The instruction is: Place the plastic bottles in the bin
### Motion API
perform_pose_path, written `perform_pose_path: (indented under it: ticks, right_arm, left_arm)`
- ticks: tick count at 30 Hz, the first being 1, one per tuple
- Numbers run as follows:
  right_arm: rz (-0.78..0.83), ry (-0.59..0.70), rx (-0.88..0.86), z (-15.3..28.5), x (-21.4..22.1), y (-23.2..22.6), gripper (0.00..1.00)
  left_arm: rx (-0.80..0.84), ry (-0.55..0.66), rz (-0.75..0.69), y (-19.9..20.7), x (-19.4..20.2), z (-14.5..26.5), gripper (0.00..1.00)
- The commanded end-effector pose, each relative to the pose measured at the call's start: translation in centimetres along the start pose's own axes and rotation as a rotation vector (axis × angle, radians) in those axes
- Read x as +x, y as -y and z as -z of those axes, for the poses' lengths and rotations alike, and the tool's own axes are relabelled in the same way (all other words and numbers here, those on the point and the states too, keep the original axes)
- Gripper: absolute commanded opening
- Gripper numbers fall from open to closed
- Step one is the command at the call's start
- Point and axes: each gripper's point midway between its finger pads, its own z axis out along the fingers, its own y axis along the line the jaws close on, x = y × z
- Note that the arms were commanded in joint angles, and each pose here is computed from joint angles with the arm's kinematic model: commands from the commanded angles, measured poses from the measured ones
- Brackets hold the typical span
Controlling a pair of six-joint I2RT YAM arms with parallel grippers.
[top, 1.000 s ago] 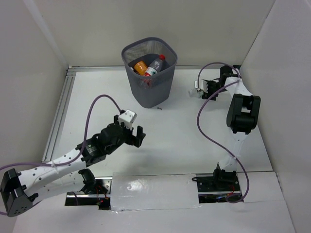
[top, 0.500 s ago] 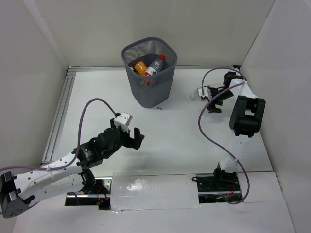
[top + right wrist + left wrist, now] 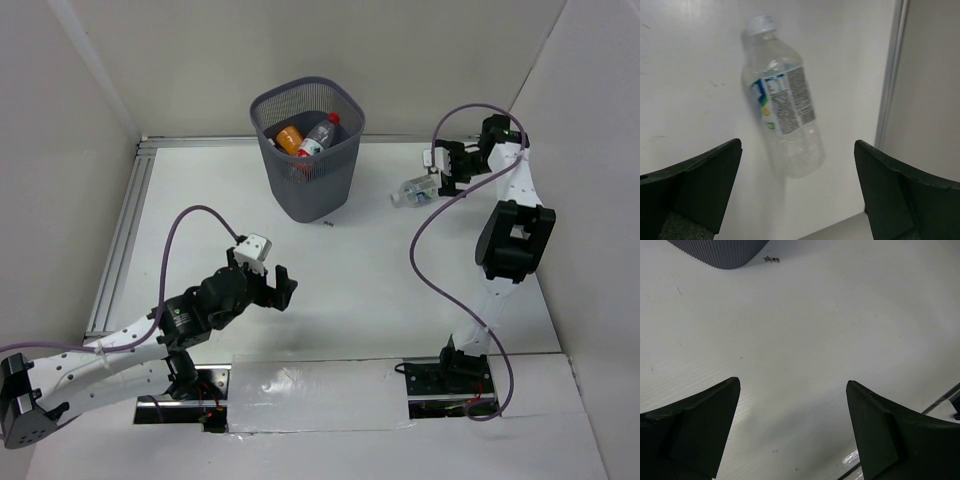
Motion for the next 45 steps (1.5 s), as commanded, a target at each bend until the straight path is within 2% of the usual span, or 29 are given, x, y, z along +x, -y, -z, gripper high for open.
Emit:
perform_pose_path:
  ticks: [1,2,11,17,22,25,26,27,30,31,32,33,35,36,37,38,39,41,44,45]
  right_arm:
    - [0.032,0.035,-0.051,-2.3,0.5,0.7,1.00]
    - [0.059,0.030,-0.036,-1.9,0.5,1.9,1.00]
    - [0.091,-0.015,-0.201,-6.5,1.7,-0.6,1.00]
    - [0.073,-0.062,-0.186,-9.7,3.3,-0.1,1.00]
    - [0.040,-0.127,-0.299,-11.3,5.0,-2.7,1.00]
    - [0.008,-0.103,-0.367,-11.5,4.1,-4.7,0.86]
    - [-0.010,-0.086,-0.371,-11.5,3.1,-4.9,0.80]
    - [-0.008,-0.073,-0.341,-10.4,2.0,-4.1,0.65]
    - [-0.078,0.009,-0.245,-9.2,-1.1,-2.8,0.40]
    - [-0.082,0.025,-0.181,-7.3,-3.0,-1.3,0.29]
    - [-0.072,0.076,-0.104,-6.6,-5.1,0.8,0.23]
    - [-0.147,0.106,-0.054,-5.6,-6.9,2.0,0.19]
    - [-0.104,0.205,0.161,-0.7,-11.8,7.7,0.14]
    - [-0.104,0.236,0.232,0.6,-13.9,9.4,0.14]
    - [-0.171,0.290,0.327,3.9,-18.1,11.1,0.14]
    - [-0.120,0.307,0.477,5.7,-19.6,14.1,0.14]
    - [-0.172,0.352,0.535,7.1,-21.5,14.9,0.14]
    - [-0.109,0.439,0.658,10.3,-26.8,17.1,0.16]
    - [-0.177,0.547,0.656,11.0,-30.9,18.3,0.16]
    - [-0.156,0.604,0.678,12.3,-33.0,19.2,0.17]
  left_arm:
    - [0.012,0.047,0.037,0.6,-1.4,0.0,1.00]
    - [0.017,0.037,0.039,0.9,-1.1,-0.1,1.00]
    - [0.001,0.026,0.051,0.5,-0.4,-0.2,1.00]
    - [-0.003,0.017,0.056,0.4,-0.1,-0.2,1.00]
    - [-0.011,0.000,0.048,0.3,0.4,-0.5,1.00]
    - [-0.007,0.007,0.052,0.4,0.2,-0.5,1.00]
    - [-0.008,0.005,0.051,0.3,0.5,-0.6,1.00]
    - [-0.008,0.005,0.060,0.4,0.5,-0.6,1.00]
    - [0.000,0.023,0.068,0.5,0.3,-0.6,1.00]
    - [0.005,0.034,0.074,0.6,0.0,-0.6,1.00]
    - [0.012,0.021,0.057,0.7,0.3,-0.8,1.00]
    - [0.011,0.018,0.047,0.7,0.4,-1.0,1.00]
    - [0.029,0.025,0.043,1.2,0.2,-1.2,1.00]
    - [0.030,0.028,0.044,1.4,0.0,-1.4,1.00]
    - [0.040,0.024,0.033,1.5,0.1,-1.6,1.00]
    - [0.050,0.013,0.031,1.8,0.4,-1.8,1.00]
    - [0.056,0.027,0.026,1.9,0.0,-1.8,1.00]
    - [0.065,0.020,0.024,2.3,0.0,-2.2,1.00]
    - [0.073,0.039,0.021,2.5,-0.4,-2.2,1.00]
    - [0.073,0.039,0.021,2.5,-0.4,-2.2,1.00]
